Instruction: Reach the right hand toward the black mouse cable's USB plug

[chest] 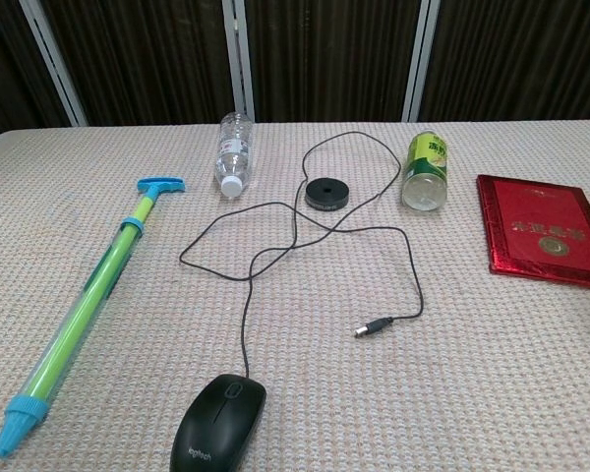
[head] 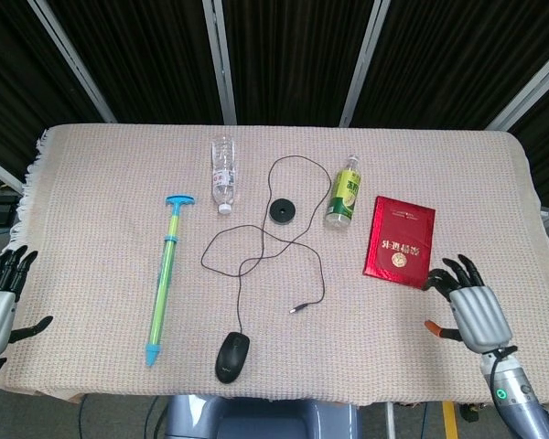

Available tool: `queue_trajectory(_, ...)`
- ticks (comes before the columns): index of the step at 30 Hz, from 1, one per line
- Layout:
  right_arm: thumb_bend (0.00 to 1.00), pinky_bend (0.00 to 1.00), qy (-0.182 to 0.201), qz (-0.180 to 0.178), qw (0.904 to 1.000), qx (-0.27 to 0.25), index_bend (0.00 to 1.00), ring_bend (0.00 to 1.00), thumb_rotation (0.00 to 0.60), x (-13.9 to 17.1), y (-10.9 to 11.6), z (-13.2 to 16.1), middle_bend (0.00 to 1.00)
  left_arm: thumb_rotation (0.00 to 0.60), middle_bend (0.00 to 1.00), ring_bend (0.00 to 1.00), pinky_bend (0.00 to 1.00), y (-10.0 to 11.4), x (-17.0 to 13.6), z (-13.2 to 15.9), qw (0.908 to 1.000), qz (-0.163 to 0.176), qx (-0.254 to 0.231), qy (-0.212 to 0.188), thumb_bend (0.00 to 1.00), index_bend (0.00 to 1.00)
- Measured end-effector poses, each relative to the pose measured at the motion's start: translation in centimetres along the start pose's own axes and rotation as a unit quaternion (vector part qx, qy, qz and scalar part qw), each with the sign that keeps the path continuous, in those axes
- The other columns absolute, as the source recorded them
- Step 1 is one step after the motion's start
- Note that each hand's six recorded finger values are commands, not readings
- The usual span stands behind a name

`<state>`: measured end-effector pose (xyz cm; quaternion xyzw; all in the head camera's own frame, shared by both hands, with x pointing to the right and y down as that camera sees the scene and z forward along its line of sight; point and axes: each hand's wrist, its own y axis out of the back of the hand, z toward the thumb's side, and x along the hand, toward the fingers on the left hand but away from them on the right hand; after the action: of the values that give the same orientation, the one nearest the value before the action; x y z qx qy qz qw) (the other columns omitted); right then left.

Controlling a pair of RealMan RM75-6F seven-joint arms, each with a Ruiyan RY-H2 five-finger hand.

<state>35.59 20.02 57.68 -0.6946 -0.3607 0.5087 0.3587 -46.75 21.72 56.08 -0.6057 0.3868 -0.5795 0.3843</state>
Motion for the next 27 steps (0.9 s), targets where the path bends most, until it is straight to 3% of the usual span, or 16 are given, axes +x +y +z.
queue_trajectory(13, 0.13, 0.11, 0.040, 0.075, 0.9961, -0.024, 0.50, 0.12, 0.600, -4.8, -6.8, 7.5, 0.32, 0.600, 0.00, 0.00, 0.00, 0.1, -0.1, -0.4, 0.9999, -0.001, -0.009, 0.004, 0.04, 0.02)
queue_trajectory(22, 0.14, 0.11, 0.050, 0.097, 0.9935, -0.032, 0.54, 0.12, 0.600, -6.7, -10.4, 11.3, 0.32, 0.600, 0.00, 0.00, 0.00, 0.1, -0.2, -0.6, 0.9998, -0.006, -0.018, 0.006, 0.04, 0.03)
queue_trajectory(27, 0.15, 0.11, 0.050, 0.103, 0.9928, -0.033, 0.50, 0.12, 0.600, -7.5, -11.7, 12.6, 0.32, 0.600, 0.00, 0.00, 0.00, 0.1, -0.2, -0.7, 0.9997, -0.008, -0.022, 0.009, 0.04, 0.03)
